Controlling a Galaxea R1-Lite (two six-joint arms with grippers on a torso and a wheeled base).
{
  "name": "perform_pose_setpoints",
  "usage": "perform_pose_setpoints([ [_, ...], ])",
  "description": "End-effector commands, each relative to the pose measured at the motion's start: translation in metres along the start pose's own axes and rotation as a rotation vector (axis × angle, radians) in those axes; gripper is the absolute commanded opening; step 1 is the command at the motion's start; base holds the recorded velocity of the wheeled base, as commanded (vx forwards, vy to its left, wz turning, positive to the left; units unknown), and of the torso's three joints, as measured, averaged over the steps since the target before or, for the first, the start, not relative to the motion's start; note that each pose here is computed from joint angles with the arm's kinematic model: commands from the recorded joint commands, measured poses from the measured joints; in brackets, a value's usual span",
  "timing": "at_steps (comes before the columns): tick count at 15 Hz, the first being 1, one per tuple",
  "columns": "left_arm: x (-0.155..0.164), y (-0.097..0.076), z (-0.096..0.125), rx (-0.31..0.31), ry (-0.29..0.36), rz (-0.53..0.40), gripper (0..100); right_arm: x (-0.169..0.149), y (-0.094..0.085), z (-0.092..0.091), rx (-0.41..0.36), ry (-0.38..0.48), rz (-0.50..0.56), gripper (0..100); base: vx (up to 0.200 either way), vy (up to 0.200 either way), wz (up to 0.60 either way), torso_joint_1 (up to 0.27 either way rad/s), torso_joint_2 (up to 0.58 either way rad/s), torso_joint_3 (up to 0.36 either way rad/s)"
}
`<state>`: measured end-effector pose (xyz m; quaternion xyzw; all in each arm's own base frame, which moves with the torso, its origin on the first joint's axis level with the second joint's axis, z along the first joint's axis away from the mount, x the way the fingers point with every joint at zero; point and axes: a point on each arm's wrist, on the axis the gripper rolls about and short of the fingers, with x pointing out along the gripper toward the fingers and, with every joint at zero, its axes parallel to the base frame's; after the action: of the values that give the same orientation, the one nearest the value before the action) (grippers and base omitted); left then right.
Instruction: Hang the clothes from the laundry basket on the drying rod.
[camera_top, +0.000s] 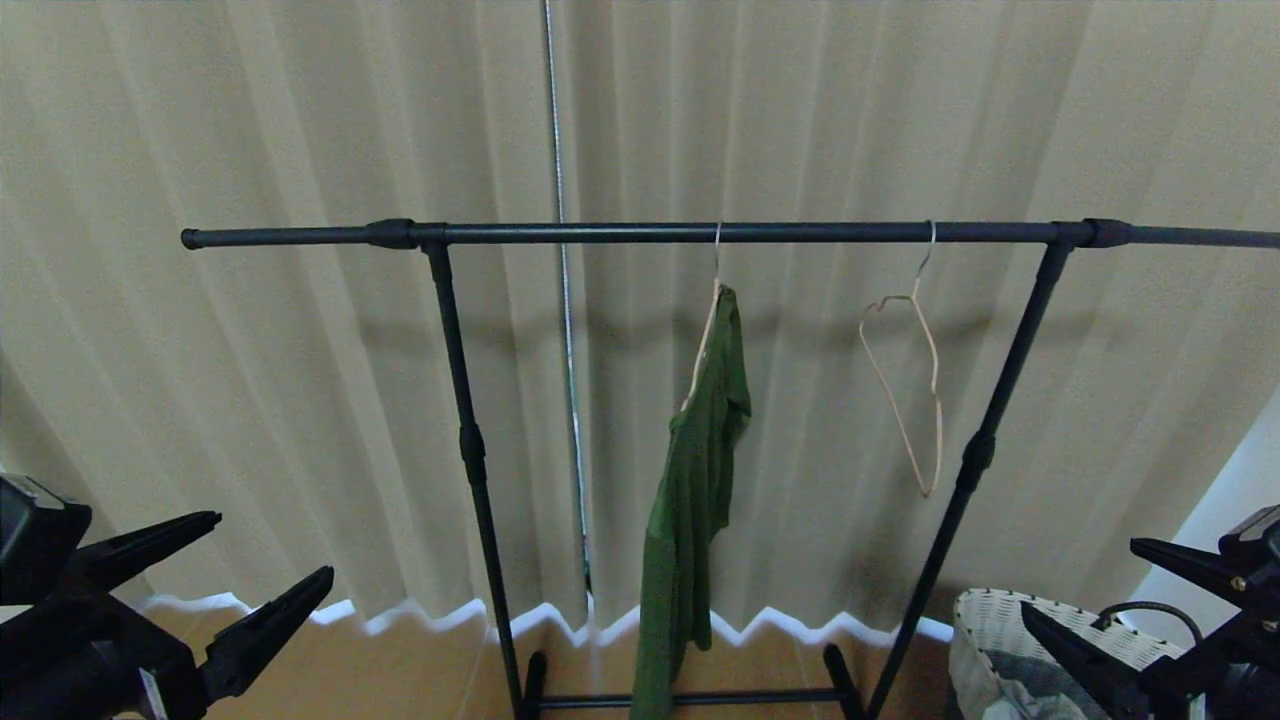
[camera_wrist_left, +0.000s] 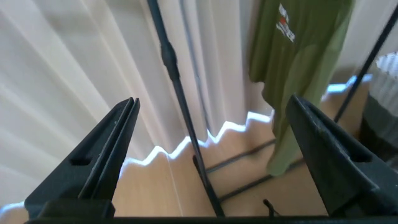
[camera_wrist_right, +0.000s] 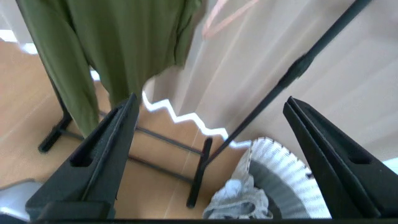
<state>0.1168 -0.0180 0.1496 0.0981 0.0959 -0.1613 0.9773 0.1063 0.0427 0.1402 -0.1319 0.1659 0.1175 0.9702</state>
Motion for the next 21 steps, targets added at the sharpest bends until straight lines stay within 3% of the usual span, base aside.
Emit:
perform_pose_setpoints([
  [1, -0.0006, 0.0015, 0.0009, -0.001, -0.005, 0.012, 100, 0.0010, 0.0006, -0.0024, -0.005, 0.014, 0.003, 100, 0.000, 0.000, 0.00, 0.000, 0.00, 0.000],
  [11, -0.0008, 0.0019, -0.0001, -0.001, -0.001, 0.017, 100, 0.0078, 0.0022, -0.0045, -0.011, 0.053, 0.006, 100, 0.000, 0.000, 0.00, -0.004, 0.01, 0.006],
  [21, -0.0009, 0.0012, -0.0009, -0.001, 0.001, 0.012, 100, 0.0090, 0.0027, -0.0057, -0.012, 0.065, 0.007, 100, 0.000, 0.000, 0.00, -0.179, 0.45, 0.269],
])
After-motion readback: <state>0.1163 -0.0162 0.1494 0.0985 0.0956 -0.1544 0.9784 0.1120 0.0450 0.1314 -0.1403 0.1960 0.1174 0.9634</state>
